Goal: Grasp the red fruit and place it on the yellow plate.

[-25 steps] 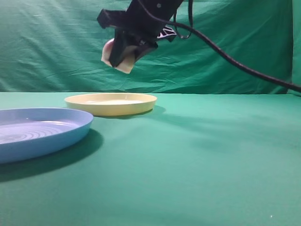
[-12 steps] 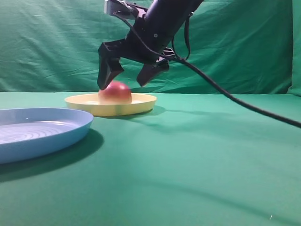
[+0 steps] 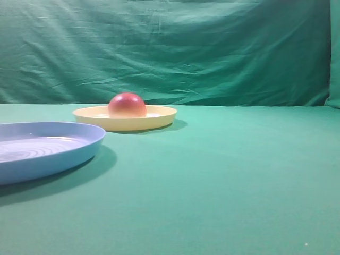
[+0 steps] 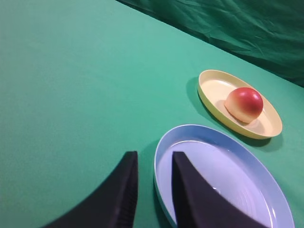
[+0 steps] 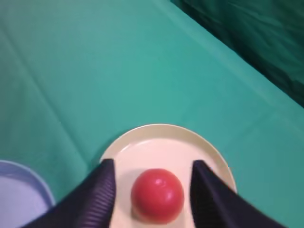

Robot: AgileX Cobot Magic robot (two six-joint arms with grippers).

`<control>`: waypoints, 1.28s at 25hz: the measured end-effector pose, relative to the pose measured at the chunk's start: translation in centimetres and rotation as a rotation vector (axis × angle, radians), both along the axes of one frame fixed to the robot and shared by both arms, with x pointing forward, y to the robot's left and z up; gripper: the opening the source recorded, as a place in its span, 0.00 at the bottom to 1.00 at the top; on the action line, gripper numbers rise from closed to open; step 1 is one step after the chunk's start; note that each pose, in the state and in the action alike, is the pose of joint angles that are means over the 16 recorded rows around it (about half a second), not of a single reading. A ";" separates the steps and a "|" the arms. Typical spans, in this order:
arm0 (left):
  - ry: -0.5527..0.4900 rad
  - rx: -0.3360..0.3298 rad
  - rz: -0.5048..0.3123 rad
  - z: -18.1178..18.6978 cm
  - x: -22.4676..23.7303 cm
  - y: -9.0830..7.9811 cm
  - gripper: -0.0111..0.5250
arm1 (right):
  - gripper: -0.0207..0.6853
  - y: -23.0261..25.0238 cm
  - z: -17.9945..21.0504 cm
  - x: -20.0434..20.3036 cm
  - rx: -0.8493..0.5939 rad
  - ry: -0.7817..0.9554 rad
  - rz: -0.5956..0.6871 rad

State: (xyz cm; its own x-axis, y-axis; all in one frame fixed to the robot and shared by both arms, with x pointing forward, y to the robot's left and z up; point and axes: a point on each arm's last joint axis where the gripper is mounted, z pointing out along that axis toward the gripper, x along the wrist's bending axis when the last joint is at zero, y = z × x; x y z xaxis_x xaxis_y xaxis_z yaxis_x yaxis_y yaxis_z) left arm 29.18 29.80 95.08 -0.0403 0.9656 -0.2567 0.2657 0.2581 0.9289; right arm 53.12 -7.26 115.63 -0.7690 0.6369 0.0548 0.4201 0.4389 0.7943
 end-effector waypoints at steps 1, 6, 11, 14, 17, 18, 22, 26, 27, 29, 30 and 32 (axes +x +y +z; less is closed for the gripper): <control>0.000 0.000 0.000 0.0 0.0 0.0 0.31 | 0.06 -0.6 0.5 -0.9 0.007 0.005 -0.009; 0.000 0.000 0.000 0.0 0.0 0.0 0.31 | 0.03 -3.7 1.2 -5.1 0.042 0.008 -0.057; 0.000 0.000 0.000 0.0 0.0 0.0 0.31 | 0.03 -6.9 -0.4 -9.4 0.076 -0.005 -0.102; 0.000 0.000 0.000 0.0 0.0 0.0 0.31 | 0.03 -8.7 -1.9 -11.9 0.094 -0.018 -0.124; 0.000 0.000 0.000 0.0 0.0 0.0 0.31 | 0.03 -10.5 -3.2 -14.4 0.112 -0.037 -0.137; 0.000 0.000 0.000 0.0 0.0 0.0 0.31 | 0.03 -11.1 -3.6 -15.2 0.118 -0.043 -0.139; 0.000 0.000 0.000 0.0 0.0 0.0 0.31 | 0.03 -13.1 -4.7 -18.2 0.133 -0.068 -0.135; 0.000 0.000 0.000 0.0 0.0 0.0 0.31 | 0.03 -14.7 -5.5 -20.5 0.139 -0.090 -0.134; 0.000 0.000 0.000 0.0 0.0 0.0 0.31 | 0.03 -15.0 -5.6 -21.0 0.139 -0.095 -0.137; 0.000 0.000 0.000 0.0 0.0 0.0 0.31 | 0.03 -15.6 -5.8 -21.7 0.138 -0.102 -0.148; 0.000 0.000 0.000 0.0 0.0 0.0 0.31 | 0.03 -15.9 -5.9 -22.0 0.136 -0.105 -0.154; 0.000 0.000 0.000 0.0 0.0 0.0 0.31 | 0.03 -16.4 -6.0 -22.4 0.130 -0.110 -0.172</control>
